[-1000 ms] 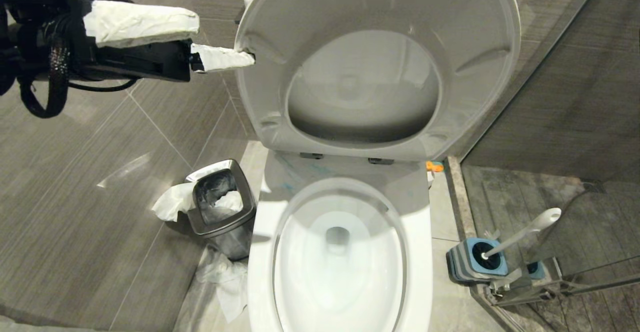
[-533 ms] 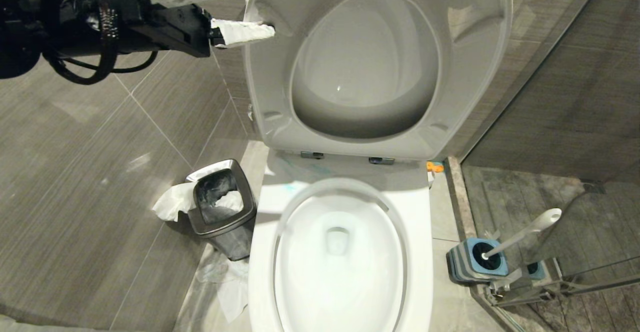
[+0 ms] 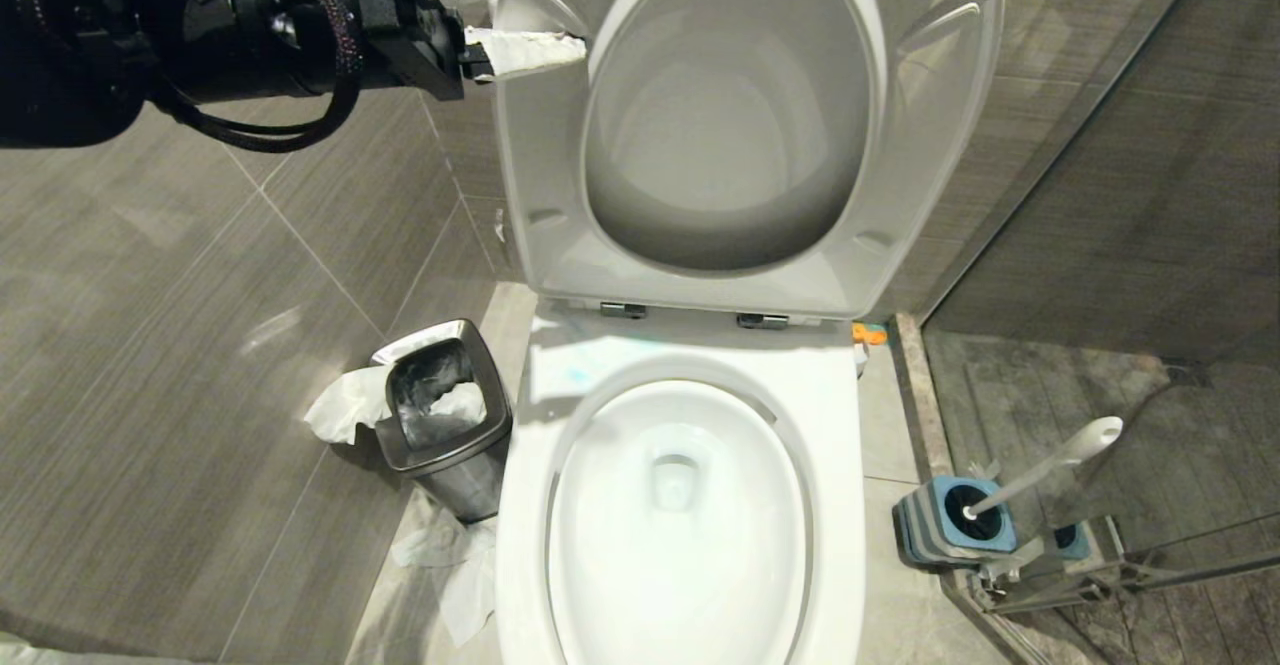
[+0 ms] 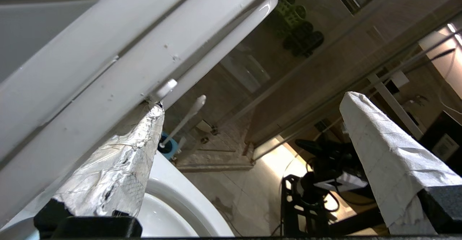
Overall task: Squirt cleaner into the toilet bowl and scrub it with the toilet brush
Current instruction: Use the left hand to lift the toilet lid slightly
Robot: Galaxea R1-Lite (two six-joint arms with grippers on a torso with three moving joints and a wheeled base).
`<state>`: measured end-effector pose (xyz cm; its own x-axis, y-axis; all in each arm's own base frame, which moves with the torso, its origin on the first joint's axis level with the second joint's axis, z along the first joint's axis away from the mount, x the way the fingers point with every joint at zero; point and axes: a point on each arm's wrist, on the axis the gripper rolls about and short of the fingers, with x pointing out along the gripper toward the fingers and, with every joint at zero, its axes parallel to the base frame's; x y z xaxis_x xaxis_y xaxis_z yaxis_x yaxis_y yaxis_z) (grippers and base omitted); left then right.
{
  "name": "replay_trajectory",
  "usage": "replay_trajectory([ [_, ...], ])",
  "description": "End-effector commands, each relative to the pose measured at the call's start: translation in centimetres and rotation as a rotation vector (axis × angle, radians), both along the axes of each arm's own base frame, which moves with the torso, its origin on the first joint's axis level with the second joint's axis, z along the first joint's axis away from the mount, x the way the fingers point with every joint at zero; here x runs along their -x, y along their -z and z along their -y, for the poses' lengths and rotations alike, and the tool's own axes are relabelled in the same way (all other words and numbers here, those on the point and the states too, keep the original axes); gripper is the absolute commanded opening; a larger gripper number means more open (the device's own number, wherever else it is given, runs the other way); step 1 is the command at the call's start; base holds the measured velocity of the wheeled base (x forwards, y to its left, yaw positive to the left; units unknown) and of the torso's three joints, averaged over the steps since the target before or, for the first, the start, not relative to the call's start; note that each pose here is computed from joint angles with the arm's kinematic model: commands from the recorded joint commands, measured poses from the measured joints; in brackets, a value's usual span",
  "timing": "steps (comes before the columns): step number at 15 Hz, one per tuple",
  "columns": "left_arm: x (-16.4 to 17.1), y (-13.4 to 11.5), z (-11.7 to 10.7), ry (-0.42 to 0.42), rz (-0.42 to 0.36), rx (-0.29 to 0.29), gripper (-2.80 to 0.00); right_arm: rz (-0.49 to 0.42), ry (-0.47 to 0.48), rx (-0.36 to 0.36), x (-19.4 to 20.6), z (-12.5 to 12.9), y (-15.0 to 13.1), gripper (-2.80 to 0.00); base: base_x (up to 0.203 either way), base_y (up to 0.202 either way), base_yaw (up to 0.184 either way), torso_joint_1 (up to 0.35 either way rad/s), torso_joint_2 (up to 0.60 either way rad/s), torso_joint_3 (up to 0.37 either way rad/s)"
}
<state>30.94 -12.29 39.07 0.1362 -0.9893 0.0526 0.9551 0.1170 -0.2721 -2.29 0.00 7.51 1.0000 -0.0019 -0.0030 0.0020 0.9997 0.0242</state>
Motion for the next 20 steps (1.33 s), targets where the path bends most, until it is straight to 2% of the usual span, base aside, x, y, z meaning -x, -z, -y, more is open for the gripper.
replay_trajectory([
  [1, -0.4, -0.1, 0.2, -0.03, -0.002, 0.008, 0.0, -0.001, 0.0, 0.0, 0.0, 0.0, 0.0, -2.8, 0.0, 0.0, 0.0, 0.0, 0.0, 0.0],
  [3, -0.7, -0.1, 0.3, -0.083, -0.022, 0.021, 0.0, -0.002, 0.0, 0.0, 0.0, 0.0, 0.0, -2.8, 0.0, 0.0, 0.0, 0.0, 0.0, 0.0],
  [5, -0.8, 0.0, 0.4, -0.097, -0.026, 0.023, 0.0, 0.0, 0.0, 0.0, 0.0, 0.0, 0.0, -2.8, 0.0, 0.0, 0.0, 0.0, 0.0, 0.0],
  [8, -1.1, 0.3, 1.2, -0.167, -0.021, 0.028, 0.0, -0.002, 0.0, 0.0, 0.0, 0.0, 0.0, -2.8, 0.0, 0.0, 0.0, 0.0, 0.0, 0.0],
  [17, -1.6, 1.0, 2.9, -0.308, -0.038, 0.036, 0.0, -0.001, 0.0, 0.0, 0.0, 0.0, 0.0, -2.8, 0.0, 0.0, 0.0, 0.0, 0.0, 0.0],
  [20, -2.2, 1.3, 3.3, -0.389, -0.03, 0.056, 0.0, -0.001, 0.0, 0.0, 0.0, 0.0, 0.0, -2.8, 0.0, 0.0, 0.0, 0.0, 0.0, 0.0],
])
